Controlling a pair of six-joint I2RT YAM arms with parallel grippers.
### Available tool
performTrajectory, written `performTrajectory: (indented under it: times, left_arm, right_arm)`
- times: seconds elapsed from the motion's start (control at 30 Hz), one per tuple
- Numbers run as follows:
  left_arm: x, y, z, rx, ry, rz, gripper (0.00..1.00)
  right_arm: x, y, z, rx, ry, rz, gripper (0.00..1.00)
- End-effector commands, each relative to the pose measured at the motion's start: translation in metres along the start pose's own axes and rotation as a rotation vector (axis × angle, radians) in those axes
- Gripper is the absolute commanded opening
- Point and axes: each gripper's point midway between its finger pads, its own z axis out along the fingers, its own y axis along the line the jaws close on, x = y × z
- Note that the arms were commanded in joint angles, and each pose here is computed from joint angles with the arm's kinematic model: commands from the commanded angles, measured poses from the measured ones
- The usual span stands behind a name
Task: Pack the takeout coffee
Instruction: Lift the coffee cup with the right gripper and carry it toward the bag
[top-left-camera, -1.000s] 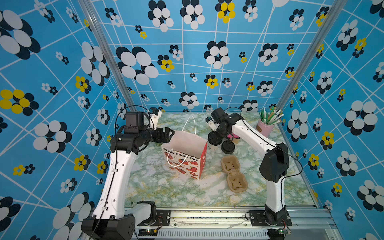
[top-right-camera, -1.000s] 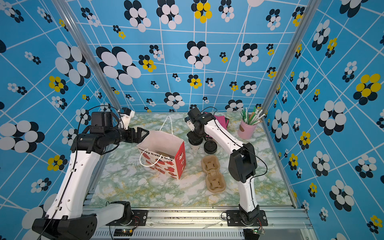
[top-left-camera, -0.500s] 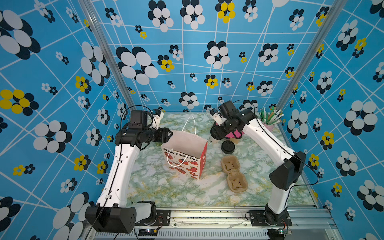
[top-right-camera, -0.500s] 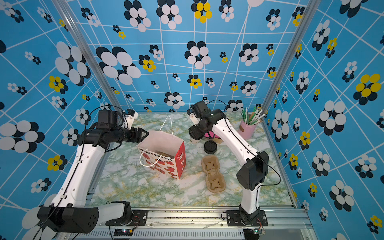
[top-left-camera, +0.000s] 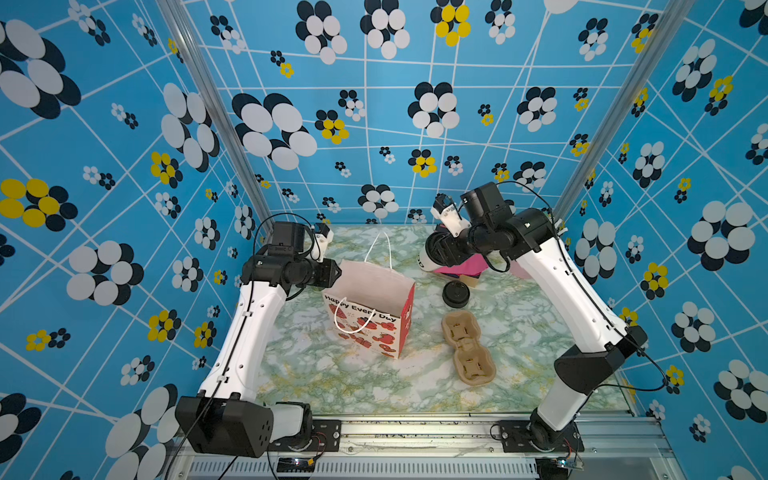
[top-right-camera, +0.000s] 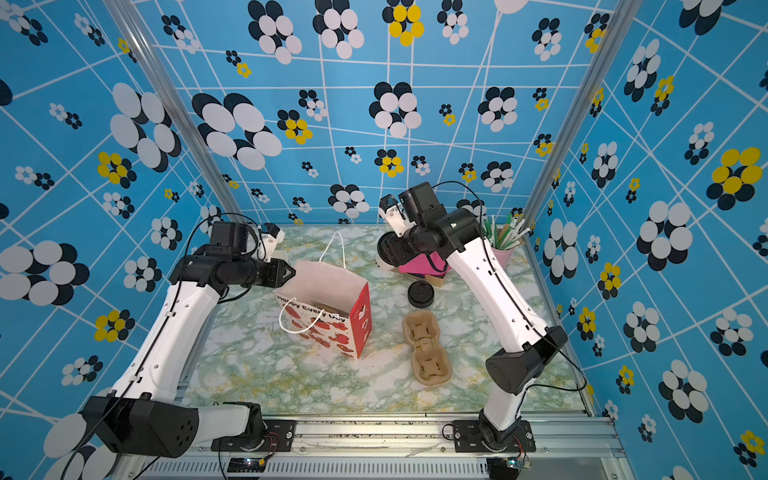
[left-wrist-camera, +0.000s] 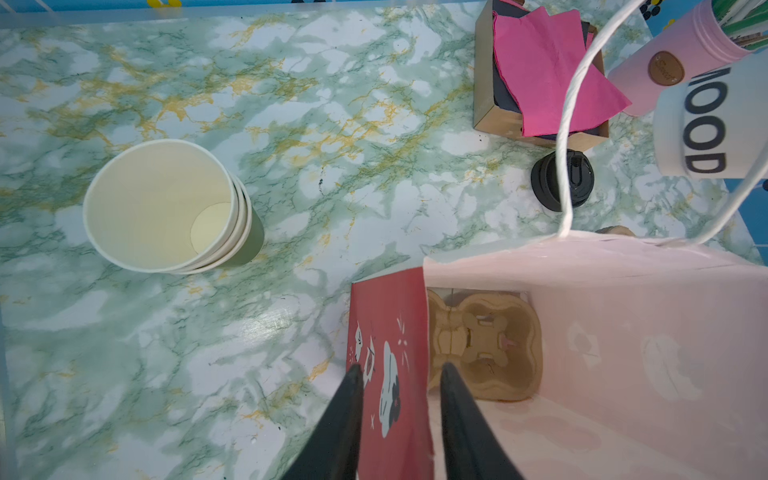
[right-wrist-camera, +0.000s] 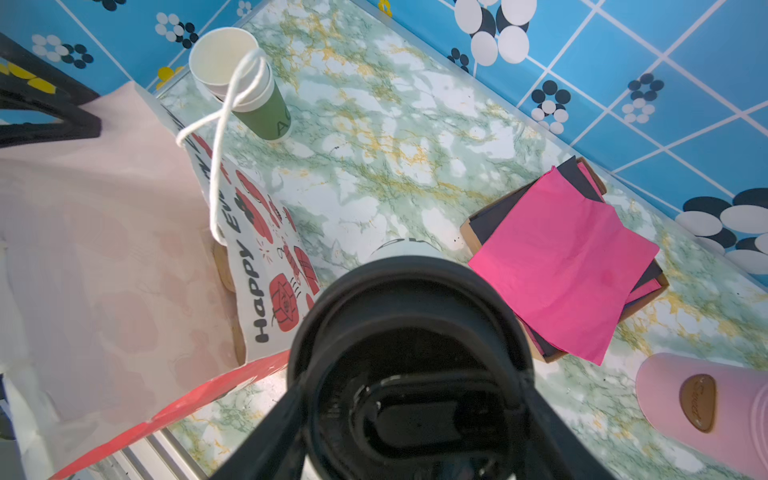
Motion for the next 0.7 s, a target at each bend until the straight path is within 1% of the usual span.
performTrajectory:
  times: [0.0, 0.07, 0.4, 0.53, 0.67]
  left_arm:
    - [0.008, 0.001, 0.008, -0.001, 0.033, -0.001, 0.25]
    - [0.009, 0.001, 0.009, -0.001, 0.034, -0.003, 0.21]
    - [0.010, 0.001, 0.012, 0.003, 0.039, -0.001, 0.04]
    - [0.010, 0.000, 0.013, 0.006, 0.040, -0.003, 0.00]
    - [0.009, 0.000, 0.013, 0.011, 0.034, -0.004, 0.00]
  right_arm:
    - [-0.003, 0.017, -0.026, -0.050, -0.022, -0.014, 0.65]
    - [-0.007, 0.023, -0.034, -0.058, -0.035, -0.029, 0.65]
    - [-0.023, 0.050, -0.063, -0.106, -0.093, -0.084, 0.66]
    - [-0.029, 0.063, -0.069, -0.149, -0.115, -0.093, 0.66]
    - [-0.033, 0.078, -0.069, -0.198, -0.123, -0.101, 0.66]
